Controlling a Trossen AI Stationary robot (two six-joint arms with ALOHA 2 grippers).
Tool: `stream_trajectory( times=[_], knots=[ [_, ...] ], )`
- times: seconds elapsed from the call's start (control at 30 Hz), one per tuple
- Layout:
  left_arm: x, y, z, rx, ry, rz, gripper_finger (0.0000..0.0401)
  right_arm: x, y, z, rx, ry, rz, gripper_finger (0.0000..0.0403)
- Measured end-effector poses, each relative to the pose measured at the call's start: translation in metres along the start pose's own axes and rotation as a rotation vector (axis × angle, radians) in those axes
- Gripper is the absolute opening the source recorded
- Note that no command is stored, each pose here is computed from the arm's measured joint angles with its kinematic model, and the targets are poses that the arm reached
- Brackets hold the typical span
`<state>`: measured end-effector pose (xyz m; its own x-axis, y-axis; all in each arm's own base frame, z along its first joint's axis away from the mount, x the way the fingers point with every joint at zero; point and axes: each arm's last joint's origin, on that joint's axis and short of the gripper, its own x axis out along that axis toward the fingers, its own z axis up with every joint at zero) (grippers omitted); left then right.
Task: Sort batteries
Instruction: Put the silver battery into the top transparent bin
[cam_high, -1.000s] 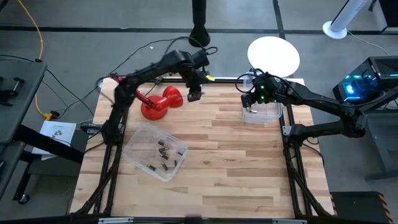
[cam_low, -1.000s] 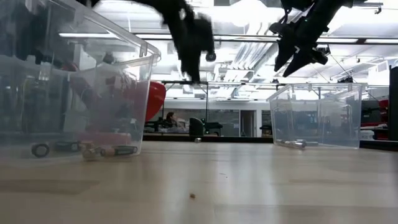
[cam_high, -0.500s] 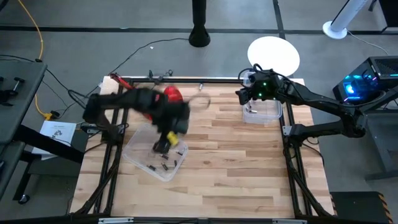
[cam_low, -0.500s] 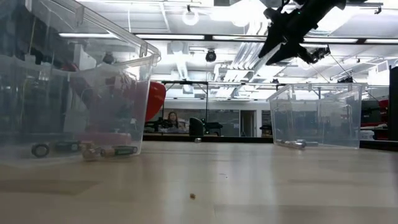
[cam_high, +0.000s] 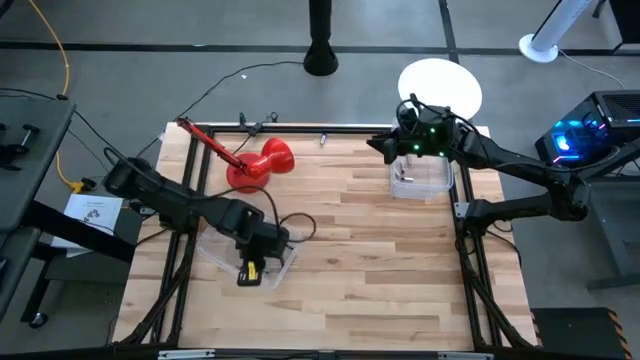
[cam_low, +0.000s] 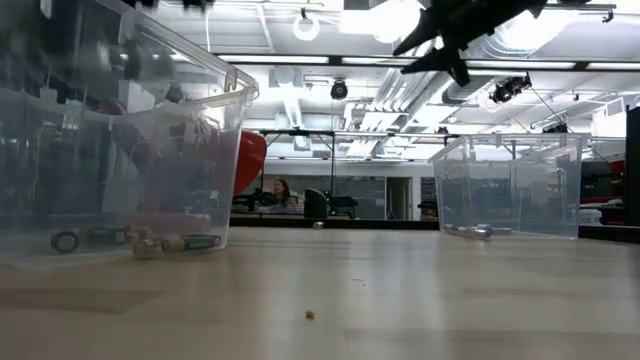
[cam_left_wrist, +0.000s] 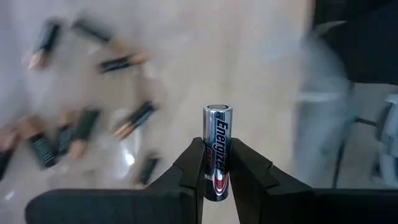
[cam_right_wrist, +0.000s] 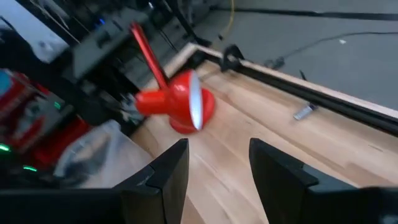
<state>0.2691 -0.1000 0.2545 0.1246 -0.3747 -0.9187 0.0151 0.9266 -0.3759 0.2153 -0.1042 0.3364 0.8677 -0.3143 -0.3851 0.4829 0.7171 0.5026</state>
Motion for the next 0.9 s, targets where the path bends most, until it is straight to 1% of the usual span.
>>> stream_trajectory(
  times=[0.1, 0.2, 0.27, 0.33, 0.4, 0.5, 0.6, 0.73, 0.8, 0.9],
  knots=[
    [0.005, 0.02, -0.009, -0.059, 0.005, 0.081, 0.0045, 0.008, 0.002, 0.004, 0.035, -0.034, 0.034, 0.0162],
    [0.006, 0.041, -0.011, -0.092, -0.008, 0.165, 0.0053, 0.026, 0.002, 0.004, 0.059, 0.007, 0.055, 0.0162],
    [0.002, 0.055, -0.009, -0.12, -0.026, 0.196, 0.006, 0.044, 0.004, 0.004, 0.07, 0.065, 0.075, 0.0162],
    [-0.002, 0.067, -0.007, -0.193, -0.052, 0.25, 0.007, 0.066, 0.007, 0.003, 0.057, 0.12, 0.088, 0.0162],
    [-0.006, 0.078, -0.006, -0.271, -0.069, 0.288, 0.0085, 0.088, 0.008, 0.002, 0.047, 0.157, 0.077, 0.0162],
    [-0.012, 0.089, -0.009, -0.345, -0.052, 0.3, 0.0114, 0.122, 0.006, 0.004, 0.071, 0.198, 0.052, 0.0162],
    [-0.016, 0.093, -0.015, -0.391, -0.02, 0.311, 0.0147, 0.155, -0.002, 0.009, 0.094, 0.233, -0.015, 0.0162],
    [-0.02, 0.089, -0.021, -0.416, -0.002, 0.316, 0.0187, 0.198, -0.018, 0.019, 0.119, 0.298, -0.161, 0.0162],
    [-0.023, 0.087, -0.024, -0.435, -0.005, 0.315, 0.0201, 0.218, -0.027, 0.026, 0.125, 0.32, -0.24, 0.0162],
    [-0.029, 0.085, -0.028, -0.46, -0.023, 0.318, 0.0211, 0.248, -0.043, 0.032, 0.098, 0.373, -0.361, 0.0162]
  ],
)
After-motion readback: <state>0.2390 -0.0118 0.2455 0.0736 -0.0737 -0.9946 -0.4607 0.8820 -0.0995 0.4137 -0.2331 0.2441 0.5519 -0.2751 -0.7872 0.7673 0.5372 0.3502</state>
